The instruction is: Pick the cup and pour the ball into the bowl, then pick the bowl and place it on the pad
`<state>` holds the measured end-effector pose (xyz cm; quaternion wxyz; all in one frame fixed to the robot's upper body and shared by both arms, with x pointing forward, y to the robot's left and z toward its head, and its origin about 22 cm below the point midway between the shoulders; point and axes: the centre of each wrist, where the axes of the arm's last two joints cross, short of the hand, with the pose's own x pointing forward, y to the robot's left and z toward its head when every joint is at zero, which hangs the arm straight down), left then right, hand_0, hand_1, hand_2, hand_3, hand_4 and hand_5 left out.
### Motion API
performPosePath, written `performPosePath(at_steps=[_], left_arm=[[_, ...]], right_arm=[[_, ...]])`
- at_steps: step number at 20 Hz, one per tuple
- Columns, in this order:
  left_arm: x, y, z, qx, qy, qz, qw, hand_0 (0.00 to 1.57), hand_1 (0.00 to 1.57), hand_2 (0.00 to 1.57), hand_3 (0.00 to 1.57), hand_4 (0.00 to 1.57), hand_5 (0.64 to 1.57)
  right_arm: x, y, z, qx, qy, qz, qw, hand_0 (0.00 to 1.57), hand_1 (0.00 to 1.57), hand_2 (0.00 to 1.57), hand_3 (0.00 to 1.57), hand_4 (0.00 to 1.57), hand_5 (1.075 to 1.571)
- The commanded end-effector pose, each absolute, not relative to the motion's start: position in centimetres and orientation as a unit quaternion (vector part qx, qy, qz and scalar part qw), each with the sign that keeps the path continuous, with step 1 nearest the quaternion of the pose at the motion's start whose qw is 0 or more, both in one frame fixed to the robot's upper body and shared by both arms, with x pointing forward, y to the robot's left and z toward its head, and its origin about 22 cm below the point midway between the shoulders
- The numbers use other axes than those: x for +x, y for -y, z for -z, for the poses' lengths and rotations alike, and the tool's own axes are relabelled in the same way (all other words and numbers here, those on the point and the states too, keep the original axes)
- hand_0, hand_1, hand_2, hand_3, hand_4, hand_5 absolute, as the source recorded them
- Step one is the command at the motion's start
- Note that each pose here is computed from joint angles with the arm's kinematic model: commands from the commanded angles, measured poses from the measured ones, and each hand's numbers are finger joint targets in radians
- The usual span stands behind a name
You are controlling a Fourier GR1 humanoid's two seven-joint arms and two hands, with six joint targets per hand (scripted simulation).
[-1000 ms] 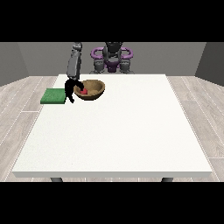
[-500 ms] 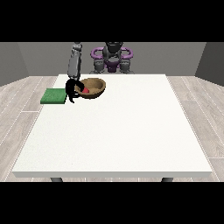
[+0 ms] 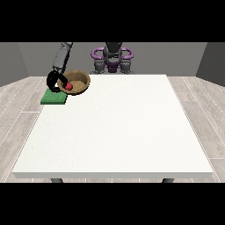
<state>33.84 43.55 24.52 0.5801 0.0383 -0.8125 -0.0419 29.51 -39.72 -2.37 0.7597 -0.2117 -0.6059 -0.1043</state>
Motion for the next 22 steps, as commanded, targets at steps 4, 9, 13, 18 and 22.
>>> performPosePath(at_steps=[4,9,13,18,22], left_arm=[[32.6,-46.6,-21.5,0.069,0.795,0.019,0.603,0.00,0.00,0.00,0.00,1.20,1.541],[31.6,-48.5,-23.2,0.068,0.811,0.011,0.580,0.00,0.00,0.00,0.00,1.20,1.543],[30.1,-50.5,-20.1,0.074,0.806,0.011,0.586,0.00,0.00,0.00,0.00,1.21,1.550],[30.9,-49.0,-20.1,0.074,0.814,0.018,0.576,0.00,0.00,0.00,0.00,1.22,1.553],[31.1,-48.9,-21.3,0.086,0.822,0.024,0.563,0.00,0.00,0.00,0.00,1.21,1.553]], right_arm=[[30.6,45.4,-5.8,-0.271,0.558,0.044,0.783,1.57,1.57,1.57,0.68,1.09,1.568],[30.5,49.4,-10.1,-0.266,0.590,0.067,0.759,1.57,1.57,1.57,0.58,1.09,1.564],[30.8,49.0,-9.9,-0.263,0.591,0.082,0.758,1.57,1.57,1.57,0.58,1.09,1.564],[31.2,47.6,-6.3,-0.257,0.586,0.096,0.762,1.57,1.57,1.57,0.49,1.07,1.568],[33.2,45.5,-6.4,-0.223,0.596,0.115,0.763,1.57,1.57,1.57,0.44,1.06,1.569]])
